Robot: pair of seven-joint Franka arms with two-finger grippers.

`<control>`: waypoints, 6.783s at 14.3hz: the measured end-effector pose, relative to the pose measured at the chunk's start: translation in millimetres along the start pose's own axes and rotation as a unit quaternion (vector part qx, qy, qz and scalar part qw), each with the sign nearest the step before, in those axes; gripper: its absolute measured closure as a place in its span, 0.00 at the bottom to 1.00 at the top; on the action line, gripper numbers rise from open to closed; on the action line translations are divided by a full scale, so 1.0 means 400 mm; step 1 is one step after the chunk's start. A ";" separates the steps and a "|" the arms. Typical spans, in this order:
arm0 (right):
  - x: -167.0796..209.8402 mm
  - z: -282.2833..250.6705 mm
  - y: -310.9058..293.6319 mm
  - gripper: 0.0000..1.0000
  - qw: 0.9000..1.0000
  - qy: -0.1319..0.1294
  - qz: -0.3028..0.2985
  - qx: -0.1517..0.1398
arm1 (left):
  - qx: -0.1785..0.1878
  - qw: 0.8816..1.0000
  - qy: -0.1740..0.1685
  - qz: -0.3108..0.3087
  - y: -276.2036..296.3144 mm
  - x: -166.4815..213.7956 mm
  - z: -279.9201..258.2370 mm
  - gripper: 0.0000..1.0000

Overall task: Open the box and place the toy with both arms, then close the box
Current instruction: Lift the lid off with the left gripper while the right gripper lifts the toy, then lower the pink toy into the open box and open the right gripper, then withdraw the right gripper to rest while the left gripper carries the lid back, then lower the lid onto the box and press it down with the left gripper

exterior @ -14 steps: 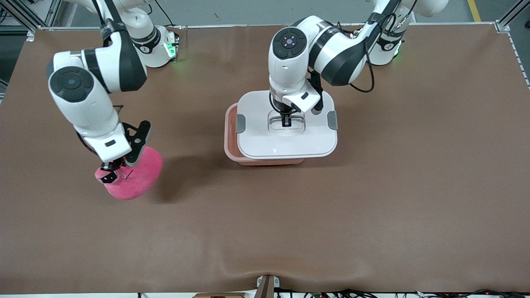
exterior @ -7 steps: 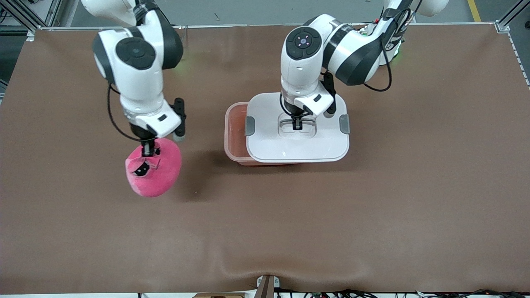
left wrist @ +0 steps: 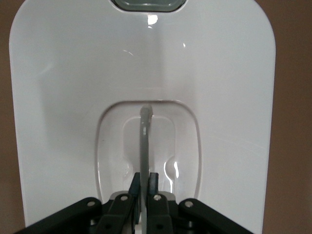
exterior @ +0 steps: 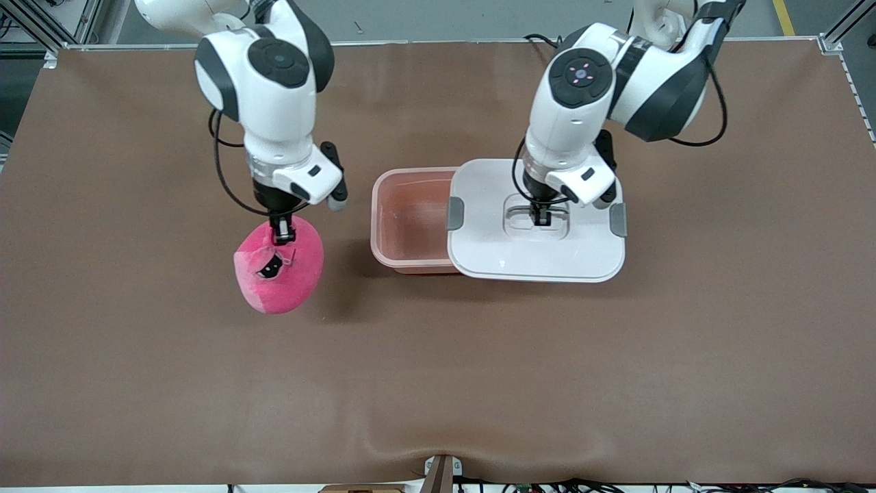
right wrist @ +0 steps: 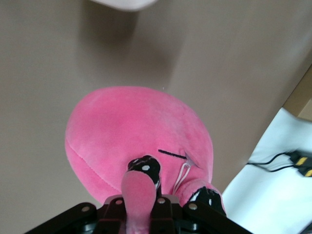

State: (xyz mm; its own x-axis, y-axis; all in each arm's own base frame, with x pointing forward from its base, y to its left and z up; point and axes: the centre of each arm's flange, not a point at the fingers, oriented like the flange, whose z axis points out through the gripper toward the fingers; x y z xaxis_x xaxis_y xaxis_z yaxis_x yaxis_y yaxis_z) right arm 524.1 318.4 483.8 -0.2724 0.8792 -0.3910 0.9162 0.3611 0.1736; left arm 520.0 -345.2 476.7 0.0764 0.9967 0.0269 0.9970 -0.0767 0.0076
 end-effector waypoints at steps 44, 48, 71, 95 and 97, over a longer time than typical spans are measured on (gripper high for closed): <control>-0.059 -0.027 0.008 0.00 0.928 -0.048 0.349 0.120 | 0.026 0.999 -0.029 0.030 0.105 0.456 0.004 0.93; -0.327 0.087 0.001 0.00 0.855 -0.015 0.478 0.201 | 0.025 0.999 -0.028 0.022 0.087 0.373 -0.003 0.93; -0.873 0.095 -0.286 0.00 0.587 0.029 0.776 0.229 | 0.018 0.999 -0.029 -0.026 0.013 -0.051 0.022 0.93; -0.969 -0.031 -0.238 0.00 0.560 0.031 0.781 0.273 | 0.012 0.997 -0.039 -0.059 -0.073 -0.417 0.208 0.93; -0.983 -0.027 -0.245 0.00 0.549 0.028 0.789 0.274 | 0.010 0.997 -0.042 -0.063 -0.068 -0.421 0.211 0.93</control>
State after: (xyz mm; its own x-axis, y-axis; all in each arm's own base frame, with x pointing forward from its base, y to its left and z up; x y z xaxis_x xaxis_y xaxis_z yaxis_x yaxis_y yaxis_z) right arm 538.1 -59.2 630.1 0.9932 -0.0237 -0.1142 -0.0294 -0.9984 -0.0481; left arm 480.8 -508.8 387.8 -0.0495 0.9972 -0.0564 0.9987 0.0488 -0.0138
